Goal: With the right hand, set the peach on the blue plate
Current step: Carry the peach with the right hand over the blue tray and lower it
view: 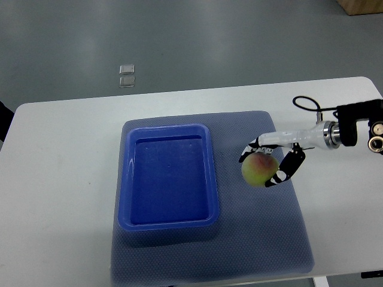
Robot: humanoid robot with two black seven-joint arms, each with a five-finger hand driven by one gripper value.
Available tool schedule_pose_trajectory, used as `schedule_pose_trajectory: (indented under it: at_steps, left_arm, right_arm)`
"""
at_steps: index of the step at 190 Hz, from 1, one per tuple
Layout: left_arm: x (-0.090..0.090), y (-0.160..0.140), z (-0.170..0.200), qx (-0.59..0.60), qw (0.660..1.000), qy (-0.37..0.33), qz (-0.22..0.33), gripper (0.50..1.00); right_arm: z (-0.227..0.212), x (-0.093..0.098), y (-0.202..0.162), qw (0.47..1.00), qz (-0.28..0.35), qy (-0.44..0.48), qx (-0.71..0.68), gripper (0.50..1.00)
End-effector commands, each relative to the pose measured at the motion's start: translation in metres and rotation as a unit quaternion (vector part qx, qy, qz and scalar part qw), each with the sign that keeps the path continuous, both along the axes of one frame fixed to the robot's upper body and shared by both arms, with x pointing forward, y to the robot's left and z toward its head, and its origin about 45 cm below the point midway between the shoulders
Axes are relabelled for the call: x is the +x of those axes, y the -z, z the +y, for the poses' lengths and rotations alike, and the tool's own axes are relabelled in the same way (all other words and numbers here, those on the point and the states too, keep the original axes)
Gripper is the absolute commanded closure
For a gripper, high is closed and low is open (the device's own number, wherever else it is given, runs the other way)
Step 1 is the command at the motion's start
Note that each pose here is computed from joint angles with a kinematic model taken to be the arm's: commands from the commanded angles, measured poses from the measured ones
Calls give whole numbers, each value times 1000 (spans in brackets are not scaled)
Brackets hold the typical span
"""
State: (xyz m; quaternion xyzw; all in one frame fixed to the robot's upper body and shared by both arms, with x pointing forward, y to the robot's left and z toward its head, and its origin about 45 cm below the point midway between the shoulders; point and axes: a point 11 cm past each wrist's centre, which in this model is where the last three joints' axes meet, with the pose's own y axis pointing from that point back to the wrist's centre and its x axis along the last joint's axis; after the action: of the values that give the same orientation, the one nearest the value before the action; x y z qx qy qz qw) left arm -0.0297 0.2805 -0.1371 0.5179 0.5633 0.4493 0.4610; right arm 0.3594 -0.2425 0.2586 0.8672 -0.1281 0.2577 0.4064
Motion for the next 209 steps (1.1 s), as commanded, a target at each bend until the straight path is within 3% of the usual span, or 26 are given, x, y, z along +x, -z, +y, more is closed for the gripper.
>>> schedule_pose_trajectory:
  at_steps: [1,3,4,6,32,95,96,115,126,127,137,161,171,172,209]
  left_arm:
    - [0,0,0,0,1000,0,0,500]
    - [0,0,0,0,1000,0,0,500]
    - [0,0,0,0,1000,1,0,500]
    - [0,0,0,0,1000,0,0,500]
    - [1,0,-2,-3,1000,1,0,500]
    - [1,0,-3,-5,1000,1,-1,500]
    - [1,0,-3,-6,1000,2,-1,500]
    - [1,0,-3,-6,1000,2,-1,500]
    - [1,0,-3,-6,1000,2,-1,500]
    - [1,0,-3,-5,1000,2,-1,500]
    - [1,0,-2,-4,1000,1,-1,500]
    - [1,0,-1,-2,1000,0,-1,500]
    - [1,0,-1,-2,1000,0,-1,500]
    - [1,0,-1,-2,1000,-1,-1,500]
    - [0,0,-3,-5,1000,-1,0,500]
  right_arm:
    - [-5,18,-51,999,-41,-4,-3,1000]
    - [-5,18,-51,999,-41,-4,-3,1000]
    - [-5,26,-83,998,-69,-10,-6,1000]
    - [-4,27,-89,997,-75,-11,-7,1000]
    - [1,33,-130,994,-108,-23,-12,1000]
    - [57,42,-131,989,-127,-69,1,1000]
    - [77,49,-124,988,-129,-81,2,1000]
    - [120,63,-101,987,-130,-99,-5,1000]
    - [120,63,-101,987,-130,-99,-5,1000]
    - [146,66,-90,985,-130,-113,-8,1000]
    - [172,68,-77,985,-120,-120,-5,1000]
    - [220,60,-35,987,-86,-135,4,1000]
    - [220,60,-35,987,-86,-135,4,1000]
    - [237,53,-19,987,-76,-143,5,1000]
    - [223,52,29,993,-39,-113,-6,1000]
